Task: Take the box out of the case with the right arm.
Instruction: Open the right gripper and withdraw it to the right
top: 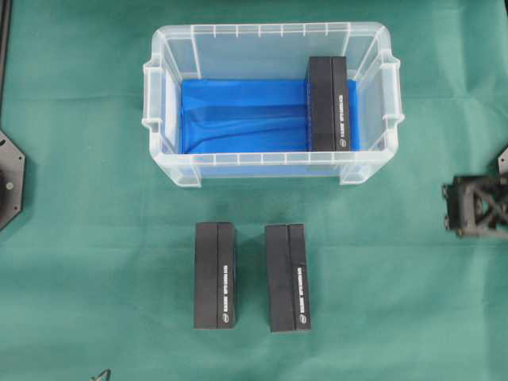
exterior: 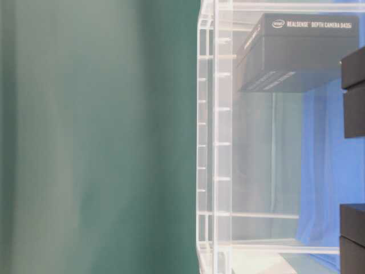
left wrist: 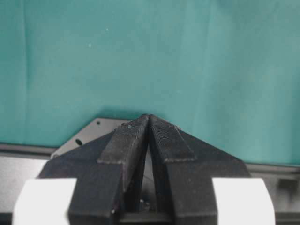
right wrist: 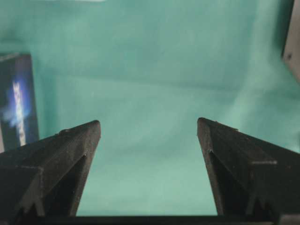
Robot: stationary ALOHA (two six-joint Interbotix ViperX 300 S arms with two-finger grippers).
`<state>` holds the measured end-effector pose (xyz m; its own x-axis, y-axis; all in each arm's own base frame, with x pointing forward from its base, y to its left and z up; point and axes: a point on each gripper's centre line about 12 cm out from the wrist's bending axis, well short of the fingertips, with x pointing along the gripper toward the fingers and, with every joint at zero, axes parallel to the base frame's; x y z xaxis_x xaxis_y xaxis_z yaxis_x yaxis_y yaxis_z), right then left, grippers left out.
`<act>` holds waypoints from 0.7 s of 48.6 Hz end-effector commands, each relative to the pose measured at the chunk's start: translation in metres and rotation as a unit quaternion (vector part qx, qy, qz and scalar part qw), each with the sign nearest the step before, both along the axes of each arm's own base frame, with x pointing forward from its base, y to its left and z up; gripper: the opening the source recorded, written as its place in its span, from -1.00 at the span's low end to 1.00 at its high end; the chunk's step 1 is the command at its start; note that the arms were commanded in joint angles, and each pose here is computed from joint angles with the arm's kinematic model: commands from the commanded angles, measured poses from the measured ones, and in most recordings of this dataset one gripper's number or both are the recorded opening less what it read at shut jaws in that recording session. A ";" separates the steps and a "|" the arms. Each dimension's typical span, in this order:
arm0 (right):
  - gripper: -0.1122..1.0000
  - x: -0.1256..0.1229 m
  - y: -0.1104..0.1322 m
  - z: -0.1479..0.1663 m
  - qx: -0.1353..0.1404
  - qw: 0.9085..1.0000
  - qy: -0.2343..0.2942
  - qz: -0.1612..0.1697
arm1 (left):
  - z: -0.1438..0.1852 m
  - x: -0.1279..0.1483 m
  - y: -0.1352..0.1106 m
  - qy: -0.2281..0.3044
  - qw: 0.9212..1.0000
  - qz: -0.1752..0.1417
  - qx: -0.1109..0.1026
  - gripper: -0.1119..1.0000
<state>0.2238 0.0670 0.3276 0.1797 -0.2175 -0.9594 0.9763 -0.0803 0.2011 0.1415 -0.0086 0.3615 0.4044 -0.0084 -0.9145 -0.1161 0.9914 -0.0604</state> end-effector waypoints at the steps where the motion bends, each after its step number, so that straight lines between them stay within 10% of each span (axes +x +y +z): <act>1: 0.71 -0.001 -0.021 0.008 -0.007 1.000 -0.012 -0.005 | 0.002 0.002 0.000 -0.003 1.000 -0.001 0.002 -0.76; 34: 0.71 -0.018 -0.138 0.014 -0.041 0.999 0.013 0.029 | 0.002 0.003 0.000 -0.002 1.000 0.000 0.001 -0.76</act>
